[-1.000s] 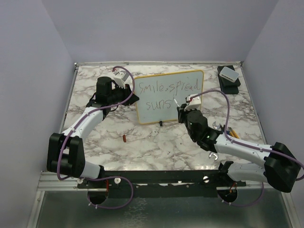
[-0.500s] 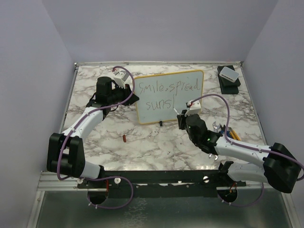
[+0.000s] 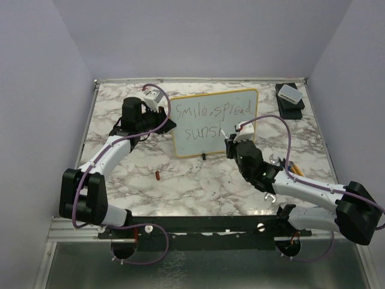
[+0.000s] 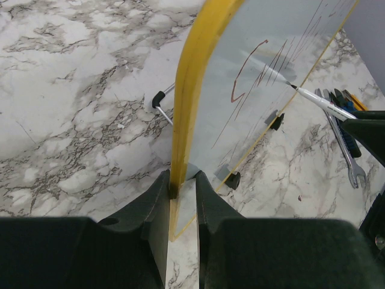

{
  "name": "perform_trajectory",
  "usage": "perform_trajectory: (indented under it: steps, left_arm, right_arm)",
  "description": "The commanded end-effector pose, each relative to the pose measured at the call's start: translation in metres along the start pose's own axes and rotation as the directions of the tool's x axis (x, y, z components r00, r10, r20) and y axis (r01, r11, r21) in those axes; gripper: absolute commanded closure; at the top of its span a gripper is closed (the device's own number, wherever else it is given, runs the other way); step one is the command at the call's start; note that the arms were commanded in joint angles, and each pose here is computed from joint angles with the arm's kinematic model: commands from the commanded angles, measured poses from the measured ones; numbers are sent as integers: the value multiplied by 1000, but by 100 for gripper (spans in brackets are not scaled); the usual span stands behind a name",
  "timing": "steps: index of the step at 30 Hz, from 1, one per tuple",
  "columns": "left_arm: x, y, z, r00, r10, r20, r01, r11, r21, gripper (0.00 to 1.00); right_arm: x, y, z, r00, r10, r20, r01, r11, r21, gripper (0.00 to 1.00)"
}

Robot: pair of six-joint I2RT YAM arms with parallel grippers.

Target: Write a sentence on the whiteboard

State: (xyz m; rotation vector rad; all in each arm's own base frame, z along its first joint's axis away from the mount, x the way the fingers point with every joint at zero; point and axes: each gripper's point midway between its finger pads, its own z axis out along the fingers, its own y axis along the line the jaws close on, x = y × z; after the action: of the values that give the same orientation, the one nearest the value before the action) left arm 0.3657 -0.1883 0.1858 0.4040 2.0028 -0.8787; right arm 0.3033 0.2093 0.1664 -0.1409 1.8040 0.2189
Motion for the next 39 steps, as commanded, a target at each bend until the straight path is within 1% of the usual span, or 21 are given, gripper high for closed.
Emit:
perform_trajectory:
  steps: [1, 12, 32, 35, 39]
  left_arm:
    - [4, -1, -1, 1000, -4, -13, 4, 1000, -12, 91]
    - [2, -3, -1, 1000, -1, -10, 1, 1000, -10, 91]
    - [1, -3, -2, 1000, 3, -5, -3, 1000, -10, 91]
    - [1, -3, -2, 1000, 3, -4, -3, 1000, -10, 91]
    - [1, -2, -3, 1000, 2, -3, -2, 1000, -20, 91]
  right_arm:
    - [-29, -9, 0, 997, -3, 77, -2, 998, 56, 99]
    - [-9, -25, -2, 1000, -6, 29, 2, 992, 123, 99]
    - [38, -22, -7, 994, 62, -93, -53, 994, 98, 99]
    - [36, -23, -7, 994, 58, -88, -49, 994, 98, 99]
    - [16, -22, -11, 997, 59, -41, -55, 995, 84, 99]
